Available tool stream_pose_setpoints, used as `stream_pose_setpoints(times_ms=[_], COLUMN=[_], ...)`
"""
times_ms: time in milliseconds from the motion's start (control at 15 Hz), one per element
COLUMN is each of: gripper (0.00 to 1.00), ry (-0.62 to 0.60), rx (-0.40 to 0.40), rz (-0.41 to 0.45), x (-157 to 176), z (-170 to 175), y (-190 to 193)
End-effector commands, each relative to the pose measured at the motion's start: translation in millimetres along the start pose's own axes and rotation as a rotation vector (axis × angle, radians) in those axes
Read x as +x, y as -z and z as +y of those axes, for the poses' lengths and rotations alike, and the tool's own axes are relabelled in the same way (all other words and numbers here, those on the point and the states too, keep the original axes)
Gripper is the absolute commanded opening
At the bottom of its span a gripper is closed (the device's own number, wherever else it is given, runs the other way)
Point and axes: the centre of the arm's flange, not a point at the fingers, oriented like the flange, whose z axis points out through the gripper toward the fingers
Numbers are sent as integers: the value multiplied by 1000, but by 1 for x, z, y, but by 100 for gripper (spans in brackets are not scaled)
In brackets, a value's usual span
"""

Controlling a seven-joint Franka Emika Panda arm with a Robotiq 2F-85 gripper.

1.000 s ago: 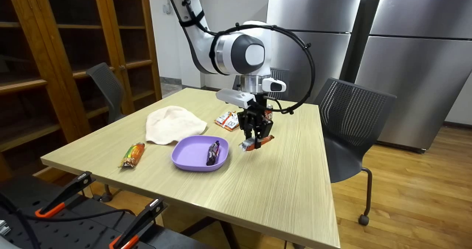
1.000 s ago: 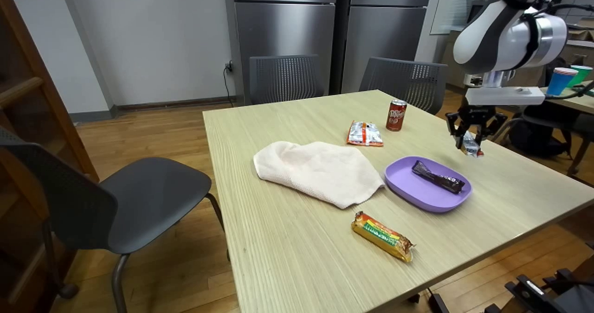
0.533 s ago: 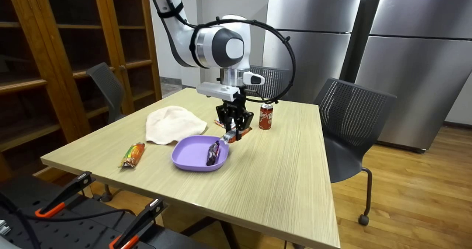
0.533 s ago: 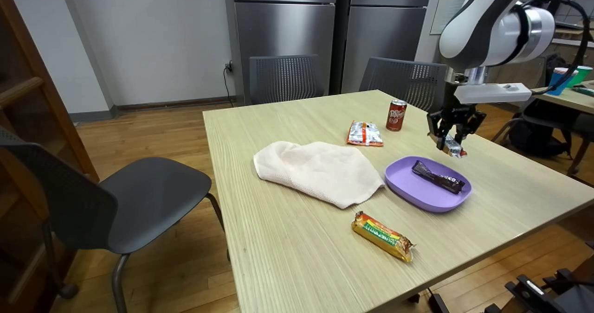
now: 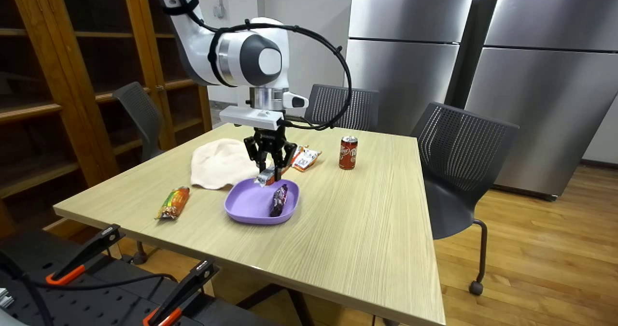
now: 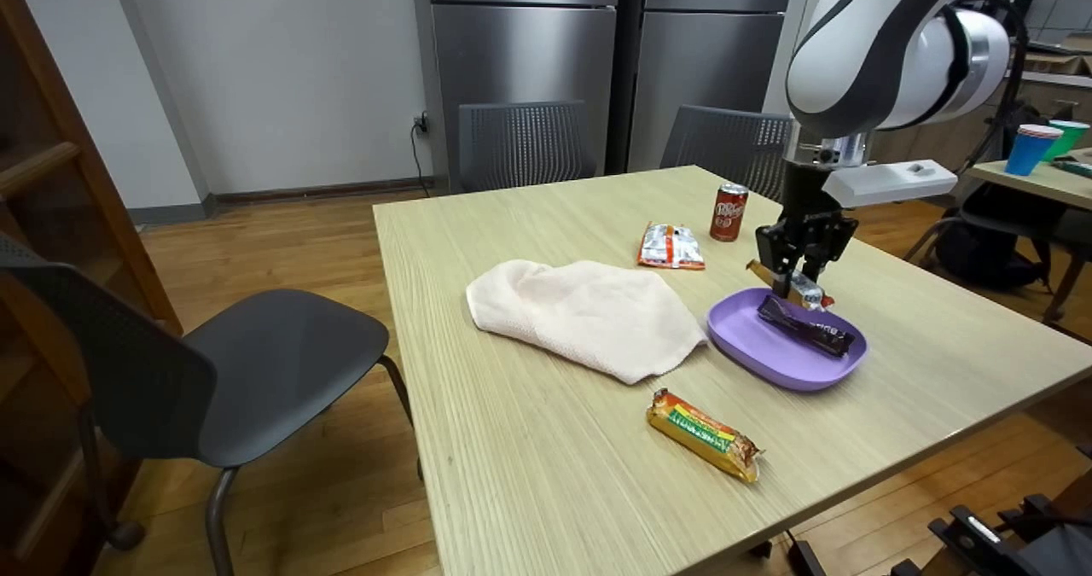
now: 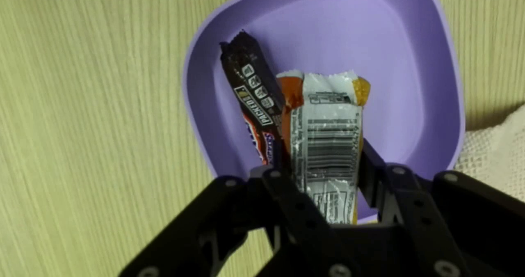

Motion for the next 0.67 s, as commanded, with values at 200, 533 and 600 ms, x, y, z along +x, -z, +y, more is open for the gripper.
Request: stream_pose_setpoints(times_ms=[200,533,600], gripper=[18,18,18], ry=[202,248,255], rx=[-42,-48,-48], rz=[-23,-55,-62], x=[-30,-24,-22], z=[-31,-32,-32], y=[-7,-22,-25])
